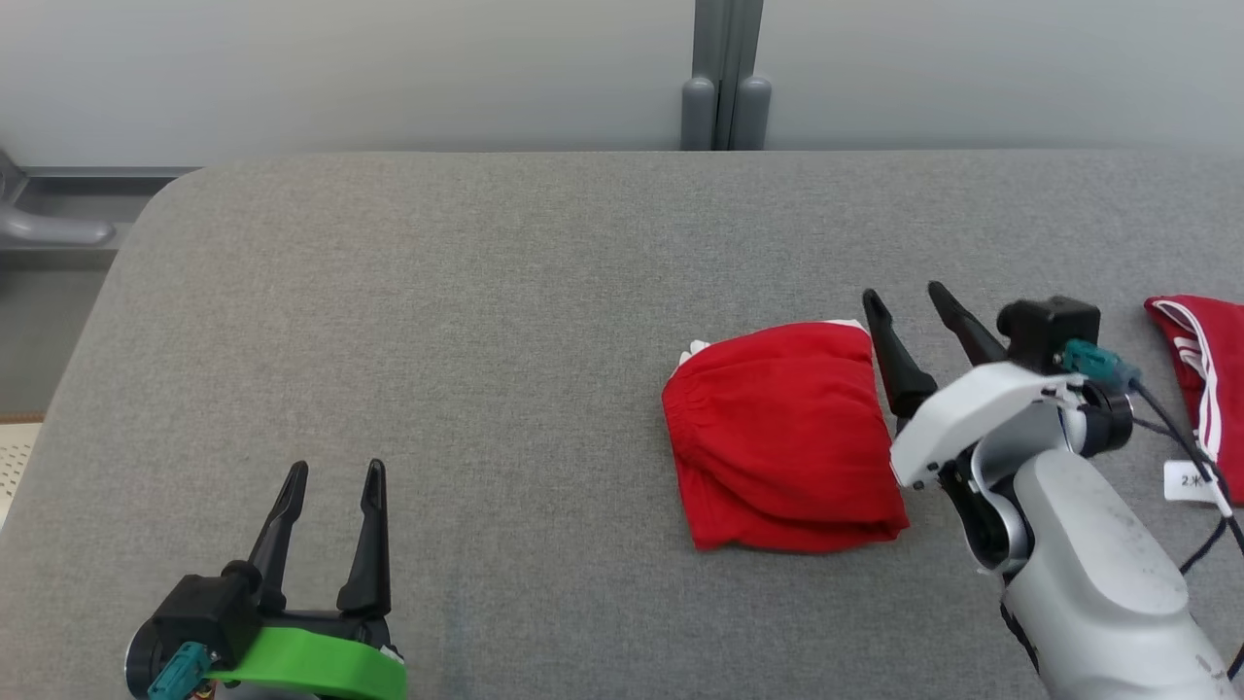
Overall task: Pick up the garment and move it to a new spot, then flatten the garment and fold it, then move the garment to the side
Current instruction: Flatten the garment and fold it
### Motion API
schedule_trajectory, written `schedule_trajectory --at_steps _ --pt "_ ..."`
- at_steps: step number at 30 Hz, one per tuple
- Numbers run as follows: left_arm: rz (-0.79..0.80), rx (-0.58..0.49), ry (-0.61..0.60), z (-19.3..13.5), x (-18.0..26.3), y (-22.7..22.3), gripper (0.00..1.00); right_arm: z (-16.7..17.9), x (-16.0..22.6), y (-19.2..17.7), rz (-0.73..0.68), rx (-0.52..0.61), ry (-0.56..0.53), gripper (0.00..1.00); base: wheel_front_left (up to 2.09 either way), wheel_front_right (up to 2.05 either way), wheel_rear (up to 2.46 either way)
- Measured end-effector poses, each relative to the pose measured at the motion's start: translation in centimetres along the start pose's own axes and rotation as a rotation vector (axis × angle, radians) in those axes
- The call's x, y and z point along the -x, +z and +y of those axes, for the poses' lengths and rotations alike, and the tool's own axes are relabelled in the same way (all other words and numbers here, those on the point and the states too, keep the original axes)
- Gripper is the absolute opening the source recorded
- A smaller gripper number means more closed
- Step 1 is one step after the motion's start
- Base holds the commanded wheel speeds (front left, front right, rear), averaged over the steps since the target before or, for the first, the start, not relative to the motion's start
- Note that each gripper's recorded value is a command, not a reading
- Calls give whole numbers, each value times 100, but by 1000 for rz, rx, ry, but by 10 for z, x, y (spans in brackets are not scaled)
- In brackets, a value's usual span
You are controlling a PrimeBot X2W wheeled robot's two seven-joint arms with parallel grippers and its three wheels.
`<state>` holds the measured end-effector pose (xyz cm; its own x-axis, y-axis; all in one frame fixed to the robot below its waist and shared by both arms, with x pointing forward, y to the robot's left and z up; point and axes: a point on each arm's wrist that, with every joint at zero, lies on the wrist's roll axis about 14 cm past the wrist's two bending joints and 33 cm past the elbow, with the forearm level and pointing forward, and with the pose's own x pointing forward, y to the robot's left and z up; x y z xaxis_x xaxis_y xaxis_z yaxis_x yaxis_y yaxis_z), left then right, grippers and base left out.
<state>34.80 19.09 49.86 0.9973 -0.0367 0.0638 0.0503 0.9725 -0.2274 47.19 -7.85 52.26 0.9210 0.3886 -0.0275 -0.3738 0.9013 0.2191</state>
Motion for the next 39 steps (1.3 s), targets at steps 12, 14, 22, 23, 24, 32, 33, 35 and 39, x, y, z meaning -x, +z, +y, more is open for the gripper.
schedule_trajectory --at_steps 12,14,22,23,24,32,33,35,39 --pt "12 1 -24 -7 -8 -4 100 21 29 -38 -6 125 -1 0 0 0 0" --pt "13 -1 -20 -5 -9 -4 100 32 25 -41 1 127 32 0 0 0 0" --pt "21 -7 5 4 -8 -6 100 47 1 -50 25 132 93 0 0 0 0" --pt "21 -7 8 5 -9 -6 100 51 1 -59 55 135 108 0 0 0 0" --pt "21 -6 9 5 -9 -6 100 53 1 -70 87 136 117 0 0 0 0" --pt "35 0 42 14 -6 -10 100 70 20 -148 325 123 192 0 0 0 0" --pt "38 -1 49 16 -6 -10 100 73 22 -154 341 123 203 0 0 0 0" --pt "40 -3 57 19 -5 -11 100 77 24 -159 355 123 222 0 0 0 0" --pt "35 -5 63 21 -5 -9 100 78 24 -158 350 119 225 0 0 0 0"
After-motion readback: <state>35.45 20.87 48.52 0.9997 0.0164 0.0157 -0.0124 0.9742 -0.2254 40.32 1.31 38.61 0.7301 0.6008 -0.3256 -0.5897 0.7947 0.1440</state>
